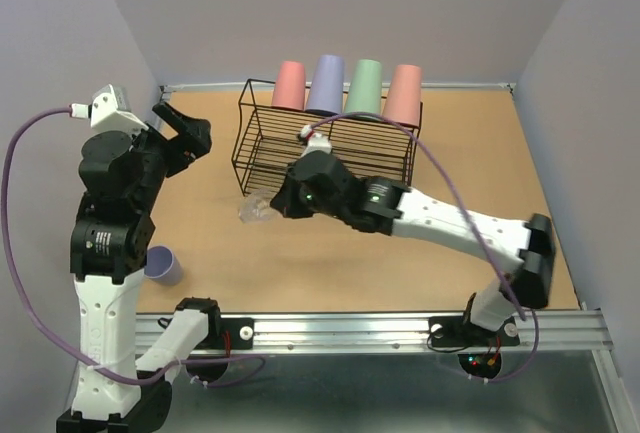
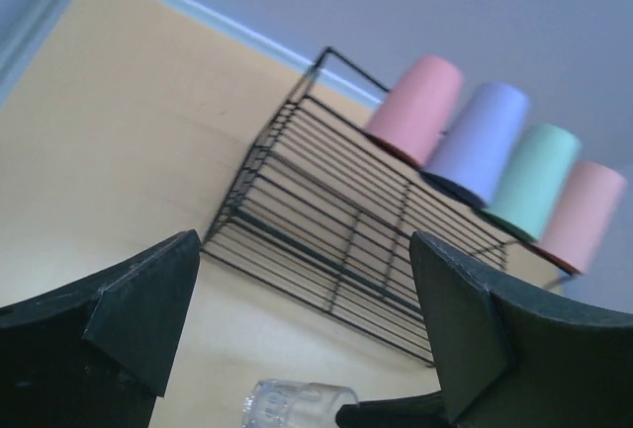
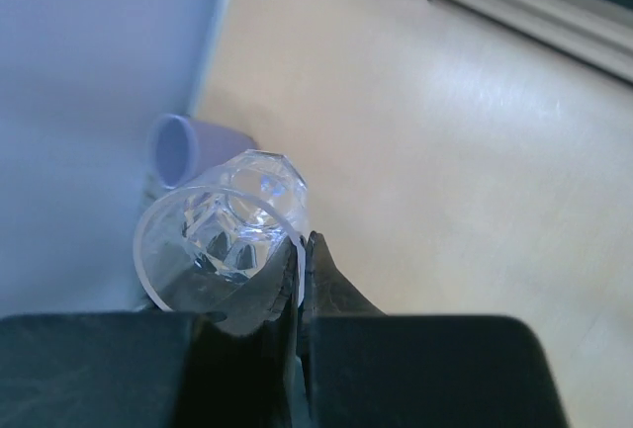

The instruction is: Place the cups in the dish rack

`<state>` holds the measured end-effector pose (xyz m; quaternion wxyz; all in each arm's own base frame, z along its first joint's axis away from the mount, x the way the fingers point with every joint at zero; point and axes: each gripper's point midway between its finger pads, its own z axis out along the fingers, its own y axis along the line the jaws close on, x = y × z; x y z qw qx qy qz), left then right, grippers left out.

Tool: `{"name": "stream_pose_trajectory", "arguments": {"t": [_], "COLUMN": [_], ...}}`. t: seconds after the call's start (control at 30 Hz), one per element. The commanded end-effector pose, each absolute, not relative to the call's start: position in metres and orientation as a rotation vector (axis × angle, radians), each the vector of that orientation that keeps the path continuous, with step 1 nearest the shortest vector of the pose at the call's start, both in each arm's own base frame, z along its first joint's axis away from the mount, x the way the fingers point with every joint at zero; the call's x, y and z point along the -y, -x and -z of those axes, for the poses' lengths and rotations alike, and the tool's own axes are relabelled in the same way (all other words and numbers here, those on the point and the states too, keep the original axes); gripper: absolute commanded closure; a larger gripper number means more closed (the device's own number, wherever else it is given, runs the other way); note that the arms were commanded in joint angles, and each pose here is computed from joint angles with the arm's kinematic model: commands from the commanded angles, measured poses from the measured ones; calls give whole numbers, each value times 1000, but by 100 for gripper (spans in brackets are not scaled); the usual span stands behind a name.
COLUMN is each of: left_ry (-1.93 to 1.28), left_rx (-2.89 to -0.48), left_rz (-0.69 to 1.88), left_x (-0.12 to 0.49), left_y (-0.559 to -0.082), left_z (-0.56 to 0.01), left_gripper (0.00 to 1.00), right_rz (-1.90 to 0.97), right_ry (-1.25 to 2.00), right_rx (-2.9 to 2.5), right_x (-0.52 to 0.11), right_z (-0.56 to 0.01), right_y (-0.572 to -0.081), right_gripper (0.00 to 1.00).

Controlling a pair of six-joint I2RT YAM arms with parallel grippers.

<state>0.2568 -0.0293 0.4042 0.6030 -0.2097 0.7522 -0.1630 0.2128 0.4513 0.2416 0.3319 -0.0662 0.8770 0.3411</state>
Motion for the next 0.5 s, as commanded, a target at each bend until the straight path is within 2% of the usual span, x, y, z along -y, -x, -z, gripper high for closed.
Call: {"name": "stream_pose_trajectory", "arguments": {"t": [0.0,0.17,0.2,0.27,0.3,0.47], "left_ry": [219,-83,-105,-106,-180,-238], "left_rx": [-1642,-1459,-1473,-1420,-1302,-1247], "left_rz": [747,1171,1261,1482,1510,1698], "left_x": [93,153,163,177,179,205], "left_y": [-253,-222,-224,-207,-193,-172], "left_z": [-462,-512,-498,-507,-523,-522], "left_gripper": [1,1,1,1,1,1], "right_rz": [-985,-1180,-1235,-1261,-1262,-1309], "right_ry": [41,-134,-183,-220,-224,-239], "right_rx": [-2015,-1700,-1605,-1528,-1505,-1381], "right_x": [-411,-350,-325,-306,-299,-278], "right_z": [-334,-417,-447,-464,-471,-508], "right_y": [-220,-214,-208,-206,-205,-197], "right_gripper": [100,100,100,99,100,99]}}
